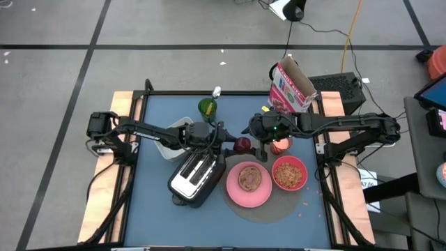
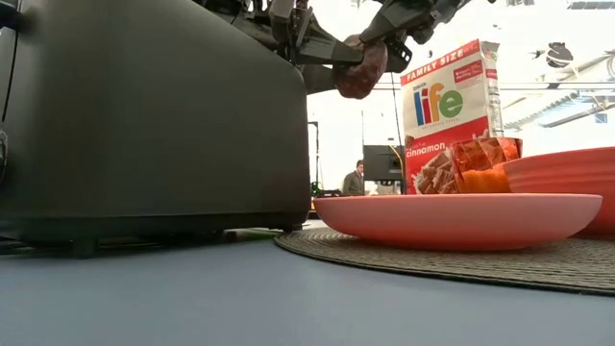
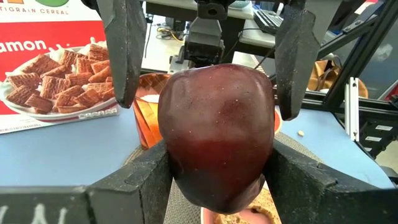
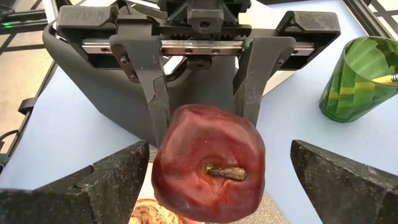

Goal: Arrange a breakfast setting
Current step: Put the apple on the placemat to the top of the pink plate

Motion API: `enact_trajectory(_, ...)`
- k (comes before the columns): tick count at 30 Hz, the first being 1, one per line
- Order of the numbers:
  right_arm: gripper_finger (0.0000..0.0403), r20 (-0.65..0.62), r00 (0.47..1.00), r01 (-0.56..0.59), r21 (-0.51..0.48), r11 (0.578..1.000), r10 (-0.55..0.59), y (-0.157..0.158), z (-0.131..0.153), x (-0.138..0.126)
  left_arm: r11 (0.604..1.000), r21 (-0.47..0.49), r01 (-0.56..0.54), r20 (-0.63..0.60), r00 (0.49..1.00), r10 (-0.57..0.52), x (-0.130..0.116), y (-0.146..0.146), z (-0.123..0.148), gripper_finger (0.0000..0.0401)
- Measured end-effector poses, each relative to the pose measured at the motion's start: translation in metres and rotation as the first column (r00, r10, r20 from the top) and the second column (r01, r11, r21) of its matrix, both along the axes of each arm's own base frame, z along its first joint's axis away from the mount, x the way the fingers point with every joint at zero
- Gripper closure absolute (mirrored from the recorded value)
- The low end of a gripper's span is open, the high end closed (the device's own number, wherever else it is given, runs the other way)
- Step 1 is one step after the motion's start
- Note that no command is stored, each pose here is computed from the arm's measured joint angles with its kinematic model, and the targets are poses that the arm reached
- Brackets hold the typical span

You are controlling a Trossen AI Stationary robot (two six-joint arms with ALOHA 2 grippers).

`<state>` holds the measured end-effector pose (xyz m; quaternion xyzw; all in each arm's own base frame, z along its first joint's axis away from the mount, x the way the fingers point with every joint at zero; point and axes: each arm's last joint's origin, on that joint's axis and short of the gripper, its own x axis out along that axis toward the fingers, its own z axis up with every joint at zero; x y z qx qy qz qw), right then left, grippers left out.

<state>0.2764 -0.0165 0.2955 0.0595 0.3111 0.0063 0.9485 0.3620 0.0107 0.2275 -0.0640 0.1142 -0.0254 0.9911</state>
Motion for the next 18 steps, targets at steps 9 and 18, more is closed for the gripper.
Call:
enact_trajectory(9,0.0041,-0.002,1.000,0.000,0.000,1.000,0.000,0.0001,-0.0001,-0.0001,1.000,0.000,0.000,0.001,1.000,0.000,0.0000,0.0000,0.0001,0.0177)
enact_trajectory(18,0.0122,-0.002,1.000,-0.001,0.000,1.000,0.001,0.0001,-0.0003,-0.0001,1.000,0.003,-0.010,0.000,1.000,0.010,0.0000,0.0004,0.0001,0.0177)
